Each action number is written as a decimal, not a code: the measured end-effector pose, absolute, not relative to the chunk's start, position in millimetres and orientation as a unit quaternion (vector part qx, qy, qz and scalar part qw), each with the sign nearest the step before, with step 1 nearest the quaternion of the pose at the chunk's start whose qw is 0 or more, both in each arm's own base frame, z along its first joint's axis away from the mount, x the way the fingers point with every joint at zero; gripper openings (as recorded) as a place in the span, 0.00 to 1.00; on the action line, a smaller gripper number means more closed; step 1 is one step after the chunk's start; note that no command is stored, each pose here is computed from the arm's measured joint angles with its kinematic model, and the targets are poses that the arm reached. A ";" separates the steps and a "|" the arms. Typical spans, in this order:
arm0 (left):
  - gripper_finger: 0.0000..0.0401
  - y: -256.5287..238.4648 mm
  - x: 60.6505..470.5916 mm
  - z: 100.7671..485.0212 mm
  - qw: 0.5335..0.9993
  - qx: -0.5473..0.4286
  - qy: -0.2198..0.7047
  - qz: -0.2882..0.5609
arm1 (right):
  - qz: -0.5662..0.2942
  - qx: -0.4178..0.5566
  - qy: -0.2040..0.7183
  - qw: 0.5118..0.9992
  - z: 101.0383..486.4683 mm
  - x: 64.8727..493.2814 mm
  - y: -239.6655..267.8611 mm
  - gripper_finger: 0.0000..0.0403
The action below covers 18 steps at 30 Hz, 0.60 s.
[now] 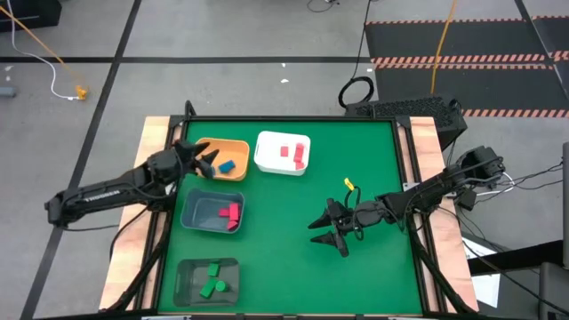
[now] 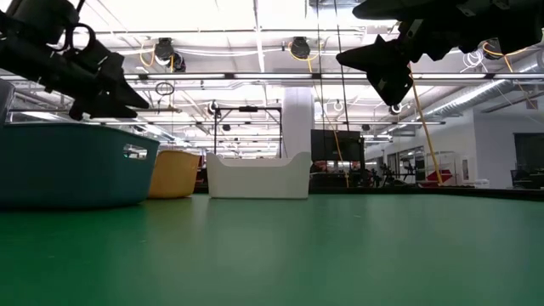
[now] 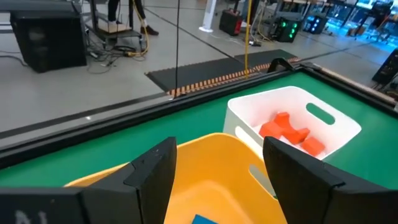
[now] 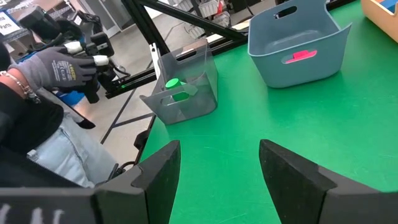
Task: Sort & place blocks by color
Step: Return to Home Position
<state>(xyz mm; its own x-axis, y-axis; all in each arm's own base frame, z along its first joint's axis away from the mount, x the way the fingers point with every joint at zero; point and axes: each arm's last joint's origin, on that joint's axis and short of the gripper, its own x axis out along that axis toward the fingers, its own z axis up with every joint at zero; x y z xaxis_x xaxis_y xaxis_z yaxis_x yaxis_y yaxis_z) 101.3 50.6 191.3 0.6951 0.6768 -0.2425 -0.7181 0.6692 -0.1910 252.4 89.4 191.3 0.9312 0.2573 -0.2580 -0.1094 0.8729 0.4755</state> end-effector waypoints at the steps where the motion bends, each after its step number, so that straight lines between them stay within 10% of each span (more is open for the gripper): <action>1: 0.60 50.3 100.4 191.6 0.910 -0.140 0.073 0.383 | 0.096 0.233 0.159 0.955 191.2 252.5 89.5 0.52; 18: 0.60 41.6 92.5 184.1 0.937 -0.134 0.130 0.295 | 0.096 0.233 0.159 0.955 191.3 252.5 89.4 0.52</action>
